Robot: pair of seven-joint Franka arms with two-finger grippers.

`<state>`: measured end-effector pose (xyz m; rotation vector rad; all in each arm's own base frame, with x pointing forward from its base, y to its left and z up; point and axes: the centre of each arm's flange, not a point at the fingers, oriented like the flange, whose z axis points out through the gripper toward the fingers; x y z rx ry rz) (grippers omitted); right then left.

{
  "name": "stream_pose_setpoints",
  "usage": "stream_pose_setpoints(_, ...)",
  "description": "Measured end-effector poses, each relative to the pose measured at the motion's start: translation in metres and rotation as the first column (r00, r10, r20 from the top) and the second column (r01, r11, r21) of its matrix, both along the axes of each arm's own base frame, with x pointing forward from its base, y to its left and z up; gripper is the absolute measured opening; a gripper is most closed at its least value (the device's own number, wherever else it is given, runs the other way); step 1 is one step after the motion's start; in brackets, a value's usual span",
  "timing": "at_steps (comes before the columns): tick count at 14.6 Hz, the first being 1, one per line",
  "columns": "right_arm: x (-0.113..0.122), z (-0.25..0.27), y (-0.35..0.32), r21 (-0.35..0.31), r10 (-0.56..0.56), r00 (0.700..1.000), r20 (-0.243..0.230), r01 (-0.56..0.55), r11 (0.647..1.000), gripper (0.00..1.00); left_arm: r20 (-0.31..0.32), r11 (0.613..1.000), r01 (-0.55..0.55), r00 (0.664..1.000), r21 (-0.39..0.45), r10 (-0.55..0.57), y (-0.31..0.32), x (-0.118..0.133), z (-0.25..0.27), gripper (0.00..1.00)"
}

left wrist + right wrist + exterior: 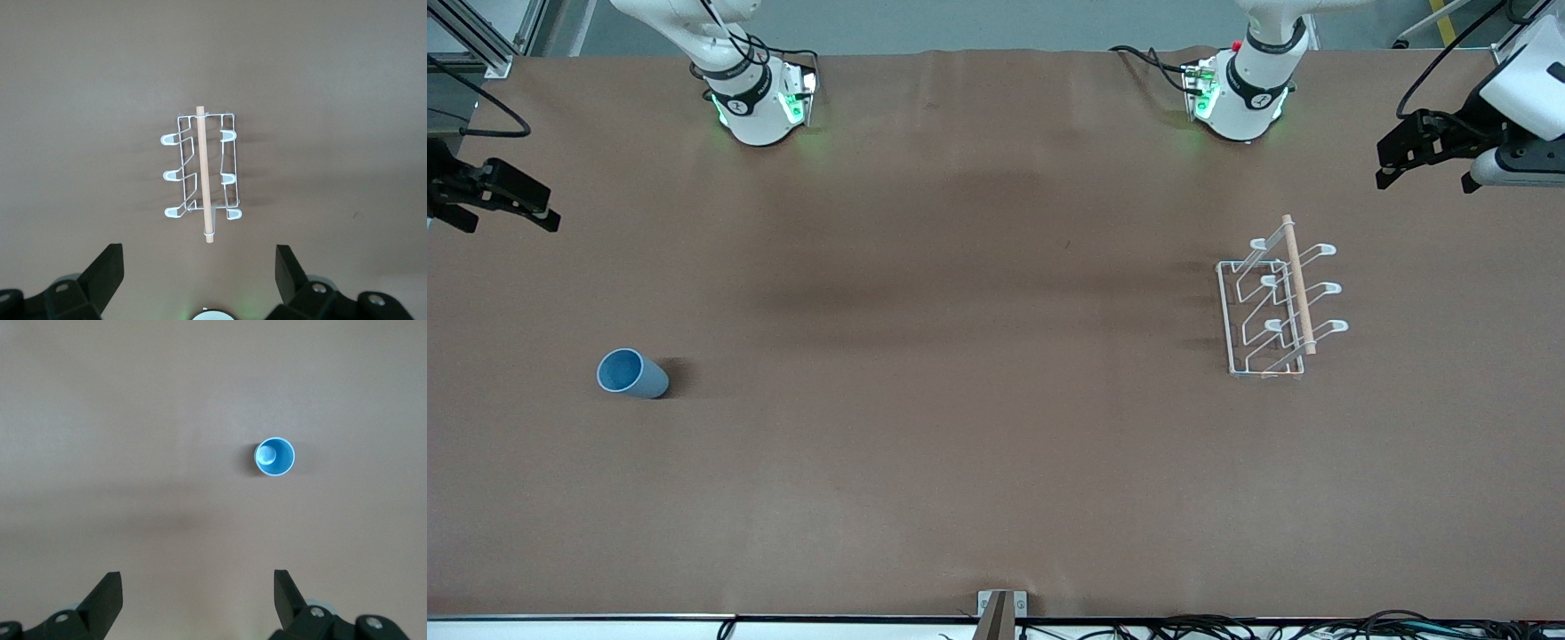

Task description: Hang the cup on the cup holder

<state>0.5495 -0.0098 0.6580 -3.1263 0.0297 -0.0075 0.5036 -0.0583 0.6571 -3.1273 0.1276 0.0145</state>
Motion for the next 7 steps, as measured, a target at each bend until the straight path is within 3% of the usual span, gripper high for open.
stream_pose_setpoints(7, 0.057, -0.085, -0.073, 0.007, -0.073, 0.997, 0.013, 0.073, 0.997, 1.0, 0.0, 1.0, -0.002, 1.0, 0.0, 0.002, 0.001, 0.0, 0.001, 1.0)
